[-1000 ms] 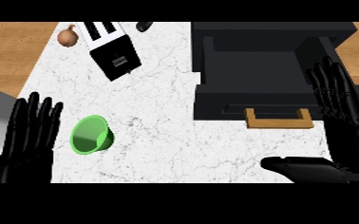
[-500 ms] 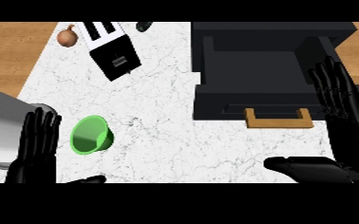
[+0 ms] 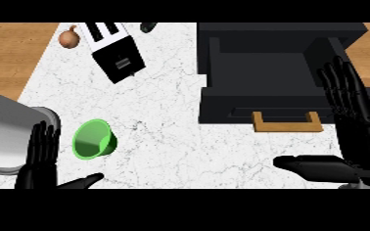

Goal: Pick up the cup, place it into the drawer and close the drawer

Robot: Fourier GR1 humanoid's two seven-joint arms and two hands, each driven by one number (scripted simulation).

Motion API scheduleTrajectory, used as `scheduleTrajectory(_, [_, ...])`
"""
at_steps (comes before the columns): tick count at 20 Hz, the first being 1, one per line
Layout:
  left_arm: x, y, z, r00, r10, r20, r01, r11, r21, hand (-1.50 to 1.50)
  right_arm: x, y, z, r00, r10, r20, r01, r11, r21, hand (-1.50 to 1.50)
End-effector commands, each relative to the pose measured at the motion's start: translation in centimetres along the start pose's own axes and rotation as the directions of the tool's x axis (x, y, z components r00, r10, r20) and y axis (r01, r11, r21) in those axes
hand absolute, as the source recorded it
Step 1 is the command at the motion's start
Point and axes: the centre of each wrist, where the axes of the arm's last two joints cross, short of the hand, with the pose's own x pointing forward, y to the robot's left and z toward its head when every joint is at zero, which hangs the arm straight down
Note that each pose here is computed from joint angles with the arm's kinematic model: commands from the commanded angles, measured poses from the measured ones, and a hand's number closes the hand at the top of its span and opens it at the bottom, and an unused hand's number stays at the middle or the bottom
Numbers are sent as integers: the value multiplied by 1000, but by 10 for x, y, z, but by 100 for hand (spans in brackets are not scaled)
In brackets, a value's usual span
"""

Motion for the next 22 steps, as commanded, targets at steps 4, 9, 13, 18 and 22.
scheduleTrajectory(4, [-45,13,4,998,-25,-52,27,999,32,-150,18,-12,14,1000,4,1,-4,1000,12,-150])
scheduleTrajectory(9, [-86,17,3,999,16,-29,-14,999,51,-150,11,12,-16,1000,1,5,-1,1000,1,-150])
scheduleTrajectory(13, [-103,38,-7,1000,1,-10,0,998,68,-150,5,3,3,1000,7,-3,-7,1000,10,-150])
scheduleTrajectory(18, [-114,37,-17,1000,17,-2,-17,998,65,-150,7,-11,-7,1000,-4,-6,4,1000,20,-150])
scheduleTrajectory(22, [-119,38,-13,1000,13,-8,-13,999,42,-150,-16,-9,-4,1000,-13,-6,13,1000,23,-150])
